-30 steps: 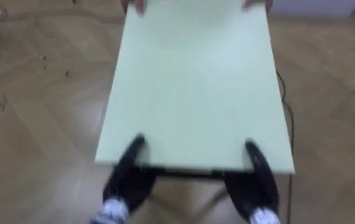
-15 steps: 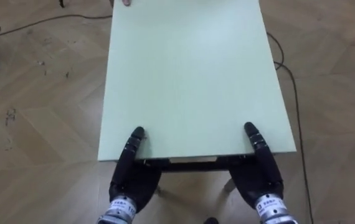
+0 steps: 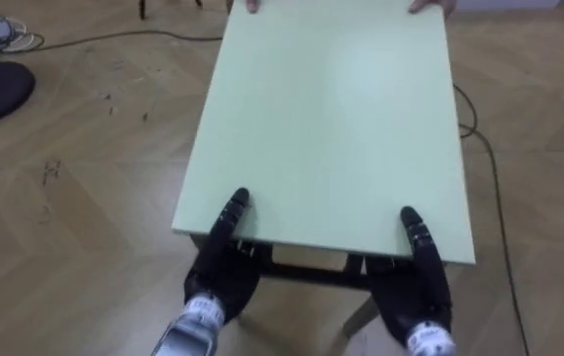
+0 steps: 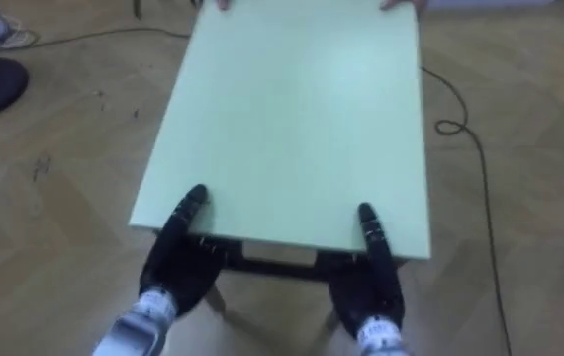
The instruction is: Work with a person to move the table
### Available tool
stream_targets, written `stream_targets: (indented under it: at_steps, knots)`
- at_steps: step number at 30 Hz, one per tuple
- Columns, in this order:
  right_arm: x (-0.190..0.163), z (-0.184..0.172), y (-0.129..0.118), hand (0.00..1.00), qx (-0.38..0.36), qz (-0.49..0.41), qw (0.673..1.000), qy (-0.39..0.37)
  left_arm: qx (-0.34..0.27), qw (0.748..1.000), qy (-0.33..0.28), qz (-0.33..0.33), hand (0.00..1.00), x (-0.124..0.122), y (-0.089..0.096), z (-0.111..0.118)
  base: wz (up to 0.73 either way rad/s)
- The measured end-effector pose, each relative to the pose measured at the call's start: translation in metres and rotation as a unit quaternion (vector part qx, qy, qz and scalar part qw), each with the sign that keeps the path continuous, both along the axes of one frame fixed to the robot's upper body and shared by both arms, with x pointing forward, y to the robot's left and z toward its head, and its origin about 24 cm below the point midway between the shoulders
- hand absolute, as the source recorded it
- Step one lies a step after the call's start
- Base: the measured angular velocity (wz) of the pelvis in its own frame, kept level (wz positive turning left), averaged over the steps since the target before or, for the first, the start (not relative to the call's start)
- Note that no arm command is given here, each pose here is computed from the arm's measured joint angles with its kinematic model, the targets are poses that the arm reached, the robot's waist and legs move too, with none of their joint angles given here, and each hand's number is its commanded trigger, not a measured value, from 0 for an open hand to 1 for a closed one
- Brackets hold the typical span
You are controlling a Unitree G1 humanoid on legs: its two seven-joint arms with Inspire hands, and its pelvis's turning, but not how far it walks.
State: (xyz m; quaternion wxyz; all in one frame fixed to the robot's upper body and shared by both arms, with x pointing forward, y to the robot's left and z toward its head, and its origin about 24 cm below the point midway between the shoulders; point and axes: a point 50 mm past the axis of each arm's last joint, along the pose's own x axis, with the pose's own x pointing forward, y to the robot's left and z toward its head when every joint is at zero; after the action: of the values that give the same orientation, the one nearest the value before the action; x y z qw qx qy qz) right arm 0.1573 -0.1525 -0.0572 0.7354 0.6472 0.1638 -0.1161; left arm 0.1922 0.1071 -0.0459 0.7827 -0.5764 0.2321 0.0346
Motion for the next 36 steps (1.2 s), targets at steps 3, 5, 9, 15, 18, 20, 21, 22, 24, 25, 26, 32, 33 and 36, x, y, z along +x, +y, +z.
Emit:
stream_targets:
  at_steps: [3, 5, 9, 15, 18, 20, 21, 22, 24, 25, 26, 32, 33, 36]
  knots:
    - [0.008, 0.005, 0.001, 1.0, -0.003, 0.004, 1.0, -0.025, 0.002, 1.0, -0.019, 0.012, 1.0, 0.003, 0.005, 0.007, -0.02]
    - [0.007, 0.005, 0.001, 1.0, -0.013, 0.011, 1.0, -0.023, -0.004, 1.0, -0.012, 0.011, 1.0, 0.0, 0.005, 0.004, 0.23]
    - [0.002, 0.002, 0.0, 1.0, -0.016, 0.014, 1.0, -0.015, -0.008, 1.0, 0.0, 0.011, 1.0, -0.007, 0.005, 0.0, 0.19]
    - [0.002, 0.003, -0.001, 1.0, -0.022, 0.012, 0.999, -0.025, -0.009, 1.0, -0.006, 0.009, 1.0, -0.006, 0.004, 0.002, 0.13]
    - [0.001, 0.002, -0.001, 1.0, -0.021, 0.01, 0.999, -0.026, -0.008, 1.0, -0.009, 0.006, 1.0, -0.006, 0.005, 0.002, 0.21]
    - [-0.002, 0.001, -0.001, 1.0, -0.018, 0.004, 1.0, -0.024, -0.005, 1.0, -0.01, 0.003, 1.0, -0.006, 0.004, 0.002, 0.36]
    - [-0.002, 0.001, -0.001, 1.0, -0.019, 0.003, 1.0, -0.024, -0.005, 1.0, -0.012, 0.001, 1.0, -0.006, 0.004, 0.003, 0.45]
    - [-0.002, 0.002, -0.002, 1.0, -0.02, 0.0, 0.999, -0.026, -0.004, 1.0, -0.012, 0.0, 1.0, -0.006, 0.003, 0.003, 0.44]
    - [-0.001, 0.002, -0.005, 1.0, -0.022, -0.003, 0.999, -0.026, -0.004, 1.0, -0.012, 0.0, 1.0, -0.006, 0.003, 0.003, 0.28]
    - [-0.001, 0.002, -0.006, 1.0, -0.023, -0.002, 0.999, -0.025, -0.006, 1.0, -0.01, 0.001, 1.0, -0.008, 0.003, 0.002, 0.19]
    - [-0.002, 0.0, -0.006, 1.0, -0.023, 0.0, 0.999, -0.022, -0.011, 1.0, -0.005, 0.004, 1.0, -0.01, 0.001, 0.001, 0.1]
    - [0.004, 0.008, -0.005, 1.0, -0.041, 0.023, 0.998, -0.041, -0.029, 0.999, -0.006, 0.016, 1.0, -0.015, 0.004, 0.003, 0.11]
    - [0.004, 0.008, -0.003, 1.0, -0.04, 0.023, 0.998, -0.043, -0.028, 0.999, -0.007, 0.017, 1.0, -0.014, 0.004, 0.003, 0.11]
    - [0.005, 0.009, -0.003, 1.0, -0.046, 0.029, 0.998, -0.044, -0.029, 0.999, -0.003, 0.02, 1.0, -0.016, 0.006, 0.002, 0.18]
